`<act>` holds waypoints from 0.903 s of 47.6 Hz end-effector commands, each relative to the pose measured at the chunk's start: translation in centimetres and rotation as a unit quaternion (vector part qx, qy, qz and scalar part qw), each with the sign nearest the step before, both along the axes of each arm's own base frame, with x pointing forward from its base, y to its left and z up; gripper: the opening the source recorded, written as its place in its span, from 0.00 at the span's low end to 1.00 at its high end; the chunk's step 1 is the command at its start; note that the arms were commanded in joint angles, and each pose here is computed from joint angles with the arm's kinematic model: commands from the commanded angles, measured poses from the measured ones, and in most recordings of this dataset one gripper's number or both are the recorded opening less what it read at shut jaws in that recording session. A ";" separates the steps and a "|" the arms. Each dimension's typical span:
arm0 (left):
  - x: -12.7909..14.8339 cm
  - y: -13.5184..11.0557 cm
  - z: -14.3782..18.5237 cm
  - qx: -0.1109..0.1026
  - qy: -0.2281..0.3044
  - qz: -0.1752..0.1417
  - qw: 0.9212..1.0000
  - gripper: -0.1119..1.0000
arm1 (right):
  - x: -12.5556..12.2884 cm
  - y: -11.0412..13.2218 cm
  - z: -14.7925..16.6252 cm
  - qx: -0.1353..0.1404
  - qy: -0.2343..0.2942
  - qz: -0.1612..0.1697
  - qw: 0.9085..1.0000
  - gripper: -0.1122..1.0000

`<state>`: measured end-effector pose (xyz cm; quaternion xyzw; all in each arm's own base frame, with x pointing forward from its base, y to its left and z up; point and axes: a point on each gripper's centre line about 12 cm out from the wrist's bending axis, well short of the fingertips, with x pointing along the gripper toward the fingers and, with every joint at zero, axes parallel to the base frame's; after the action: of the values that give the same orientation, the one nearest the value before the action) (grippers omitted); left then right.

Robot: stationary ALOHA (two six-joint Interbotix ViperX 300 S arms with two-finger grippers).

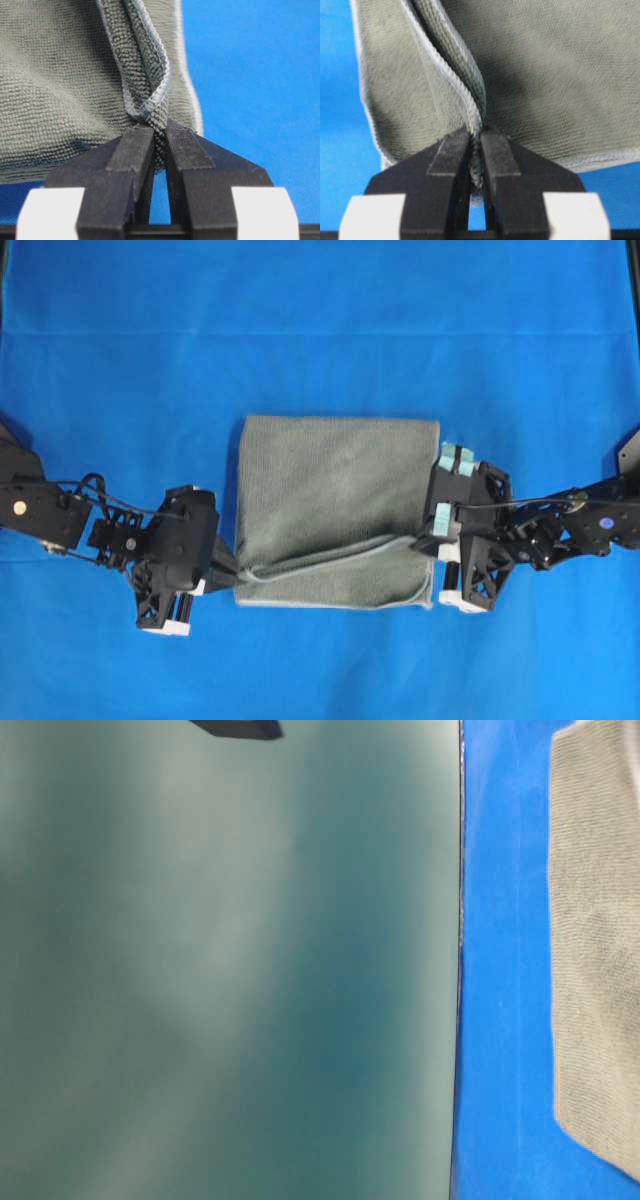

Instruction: Fold a large towel.

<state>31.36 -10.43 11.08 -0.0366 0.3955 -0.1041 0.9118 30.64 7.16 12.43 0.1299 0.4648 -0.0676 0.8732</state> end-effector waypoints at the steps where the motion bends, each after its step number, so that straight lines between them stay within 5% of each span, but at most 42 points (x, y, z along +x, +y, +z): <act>1: -0.5 -0.8 0.1 0.002 0.004 -0.015 1.000 0.13 | -0.1 0.2 0.0 0.004 0.000 -0.001 1.000 0.14; 12: -0.2 -0.3 0.2 0.001 0.001 -0.006 1.000 0.17 | 0.1 0.3 0.1 0.010 -0.007 0.002 1.000 0.15; 17: -0.2 -0.3 0.2 0.001 0.002 -0.007 1.000 0.43 | 0.5 0.8 0.4 0.020 -0.018 0.009 1.000 0.17; 22: -0.3 -0.3 0.2 0.002 0.003 -0.008 1.000 0.66 | 1.1 1.7 0.7 0.023 -0.026 0.022 0.999 0.46; 28: -0.3 -0.4 0.8 -0.001 -0.002 -0.008 1.000 0.58 | 1.4 2.9 1.6 0.020 -0.034 0.036 0.999 0.70; 43: -1.0 -1.4 7.6 -0.025 -0.089 -0.031 0.995 0.52 | 1.2 5.4 8.2 -0.005 -0.083 0.057 0.995 0.67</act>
<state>30.24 -11.55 15.38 -0.0317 0.3575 -0.1338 0.9237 31.75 12.18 17.60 0.1038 0.4258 -0.0149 0.8987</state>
